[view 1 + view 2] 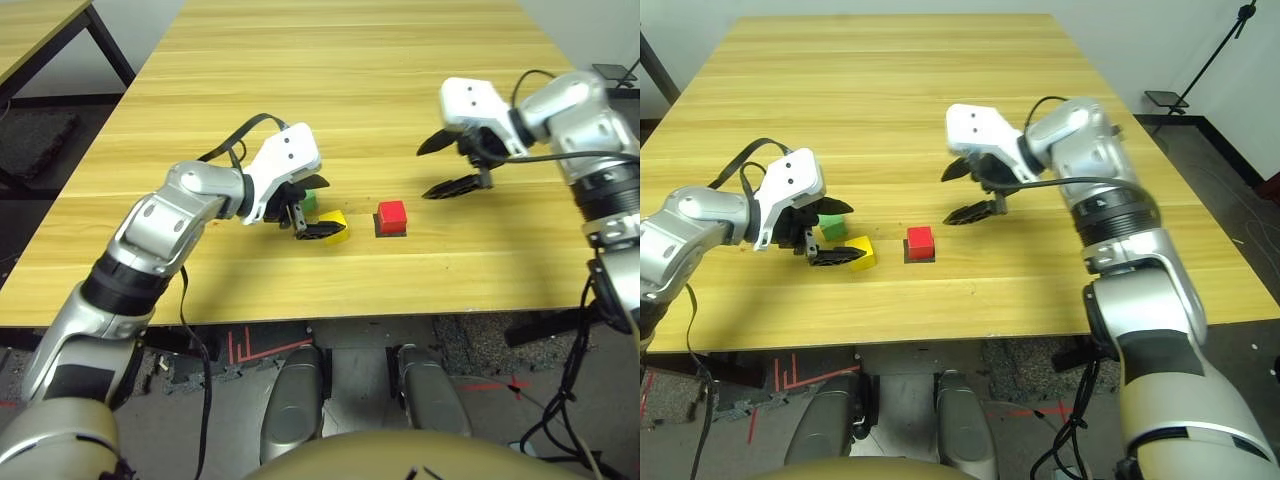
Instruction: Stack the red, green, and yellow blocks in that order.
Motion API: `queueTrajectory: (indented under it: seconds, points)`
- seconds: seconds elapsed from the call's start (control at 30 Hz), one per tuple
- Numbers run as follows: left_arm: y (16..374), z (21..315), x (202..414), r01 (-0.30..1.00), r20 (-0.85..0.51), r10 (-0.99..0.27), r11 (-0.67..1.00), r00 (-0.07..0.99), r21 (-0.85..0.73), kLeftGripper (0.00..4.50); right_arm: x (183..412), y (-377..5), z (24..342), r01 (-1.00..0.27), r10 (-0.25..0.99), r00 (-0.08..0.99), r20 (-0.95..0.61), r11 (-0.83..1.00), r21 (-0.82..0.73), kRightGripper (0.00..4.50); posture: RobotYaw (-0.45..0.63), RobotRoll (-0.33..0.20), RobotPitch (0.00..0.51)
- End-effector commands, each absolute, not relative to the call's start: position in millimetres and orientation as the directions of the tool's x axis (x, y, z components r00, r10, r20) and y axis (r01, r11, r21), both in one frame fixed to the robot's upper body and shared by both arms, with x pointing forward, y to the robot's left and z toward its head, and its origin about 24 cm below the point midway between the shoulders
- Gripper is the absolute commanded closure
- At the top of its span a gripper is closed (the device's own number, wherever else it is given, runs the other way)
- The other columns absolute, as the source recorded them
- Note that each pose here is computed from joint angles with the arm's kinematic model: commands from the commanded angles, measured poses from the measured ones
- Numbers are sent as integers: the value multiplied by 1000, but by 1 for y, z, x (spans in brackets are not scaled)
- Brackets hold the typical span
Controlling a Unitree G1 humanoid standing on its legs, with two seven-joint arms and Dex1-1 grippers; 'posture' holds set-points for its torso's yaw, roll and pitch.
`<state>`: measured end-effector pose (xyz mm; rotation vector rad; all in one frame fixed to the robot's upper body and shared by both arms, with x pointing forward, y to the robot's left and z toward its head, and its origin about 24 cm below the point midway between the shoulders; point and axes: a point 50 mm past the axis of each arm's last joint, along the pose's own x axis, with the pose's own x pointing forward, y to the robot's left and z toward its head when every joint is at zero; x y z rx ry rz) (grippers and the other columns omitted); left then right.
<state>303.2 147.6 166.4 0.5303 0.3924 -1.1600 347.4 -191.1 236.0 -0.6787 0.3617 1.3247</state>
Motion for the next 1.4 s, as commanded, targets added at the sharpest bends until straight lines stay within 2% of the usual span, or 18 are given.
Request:
queueTrajectory:
  seconds: [0.03,0.23,0.5,0.77,1.17,1.4]
  points:
    - [151,165,307,940,-589,-733,290,340,182,0,337,-211,247,-954,770,291,-568,185,-238,38,156,-113,62]
    - [154,154,307,945,-626,-712,295,318,144,0,327,-228,254,-920,756,392,-524,311,-240,38,110,-99,61]
    - [170,166,328,878,-581,-666,427,468,217,0,322,-228,251,-898,752,440,-490,381,-222,38,95,-92,59]
    - [183,168,342,865,-615,-615,420,494,274,0,319,-227,250,-892,750,450,-484,398,-213,38,88,-93,60]
    - [186,136,351,871,-679,-575,444,456,208,0,317,-229,251,-887,749,460,-477,410,-212,38,65,-98,62]
    - [188,121,355,870,-693,-566,457,447,188,0,311,-228,245,-914,776,405,-484,359,-189,38,65,-98,62]
